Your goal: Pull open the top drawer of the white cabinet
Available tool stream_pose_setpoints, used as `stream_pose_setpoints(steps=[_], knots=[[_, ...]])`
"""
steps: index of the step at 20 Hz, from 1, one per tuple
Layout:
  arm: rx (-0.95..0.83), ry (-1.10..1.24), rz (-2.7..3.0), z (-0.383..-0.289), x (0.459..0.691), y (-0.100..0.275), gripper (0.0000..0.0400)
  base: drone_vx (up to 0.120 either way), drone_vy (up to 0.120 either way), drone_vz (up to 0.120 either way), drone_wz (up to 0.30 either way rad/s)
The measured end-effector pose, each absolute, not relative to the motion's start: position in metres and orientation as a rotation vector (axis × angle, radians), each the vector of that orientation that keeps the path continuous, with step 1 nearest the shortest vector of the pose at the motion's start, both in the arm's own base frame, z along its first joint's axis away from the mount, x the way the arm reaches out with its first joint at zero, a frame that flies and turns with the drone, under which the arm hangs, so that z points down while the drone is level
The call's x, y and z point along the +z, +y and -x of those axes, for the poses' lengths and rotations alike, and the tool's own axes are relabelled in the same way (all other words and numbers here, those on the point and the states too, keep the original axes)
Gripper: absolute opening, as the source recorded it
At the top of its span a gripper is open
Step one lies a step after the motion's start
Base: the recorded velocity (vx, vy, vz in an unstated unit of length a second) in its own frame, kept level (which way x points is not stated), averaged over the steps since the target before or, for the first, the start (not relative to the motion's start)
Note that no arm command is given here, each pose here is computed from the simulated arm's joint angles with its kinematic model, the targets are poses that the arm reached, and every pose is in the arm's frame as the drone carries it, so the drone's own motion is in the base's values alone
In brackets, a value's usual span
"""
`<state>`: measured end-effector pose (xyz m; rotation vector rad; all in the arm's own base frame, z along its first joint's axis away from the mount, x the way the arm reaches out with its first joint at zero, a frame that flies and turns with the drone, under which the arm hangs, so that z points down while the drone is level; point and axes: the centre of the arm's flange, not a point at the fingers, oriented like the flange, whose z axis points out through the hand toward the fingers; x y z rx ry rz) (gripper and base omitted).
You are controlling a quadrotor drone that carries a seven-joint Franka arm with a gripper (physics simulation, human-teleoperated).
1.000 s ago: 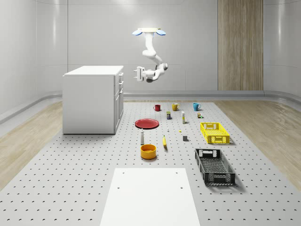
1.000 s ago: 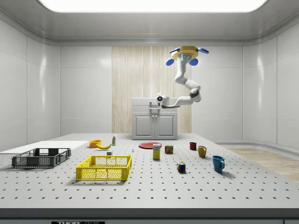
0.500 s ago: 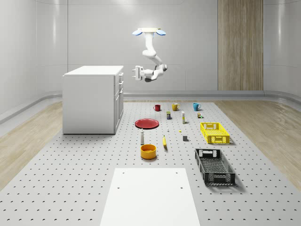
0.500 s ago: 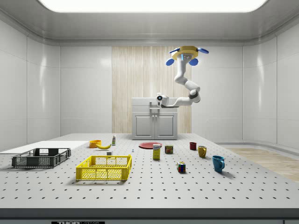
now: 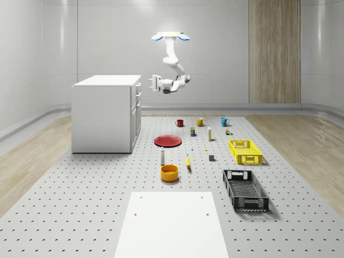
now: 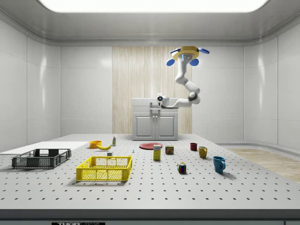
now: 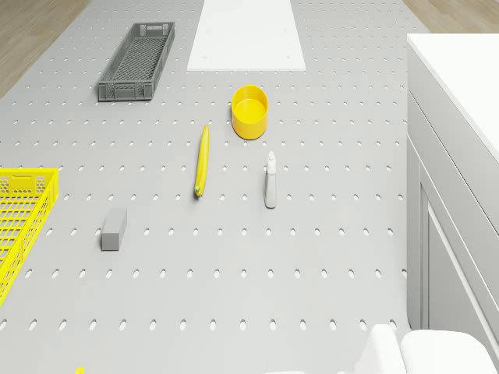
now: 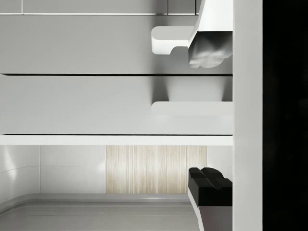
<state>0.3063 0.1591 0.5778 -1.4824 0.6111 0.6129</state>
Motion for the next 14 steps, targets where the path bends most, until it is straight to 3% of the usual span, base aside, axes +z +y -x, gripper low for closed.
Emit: stream_pose_setpoints(steps=[8, 14], knots=[[0.613, 0.611, 1.482, -0.3066, 0.578, 0.188, 0.0305, 0.0, 0.0, 0.0, 0.0], [0.613, 0.611, 1.482, -0.3219, 0.578, 0.197, 0.0305, 0.0, 0.0, 0.0, 0.0]])
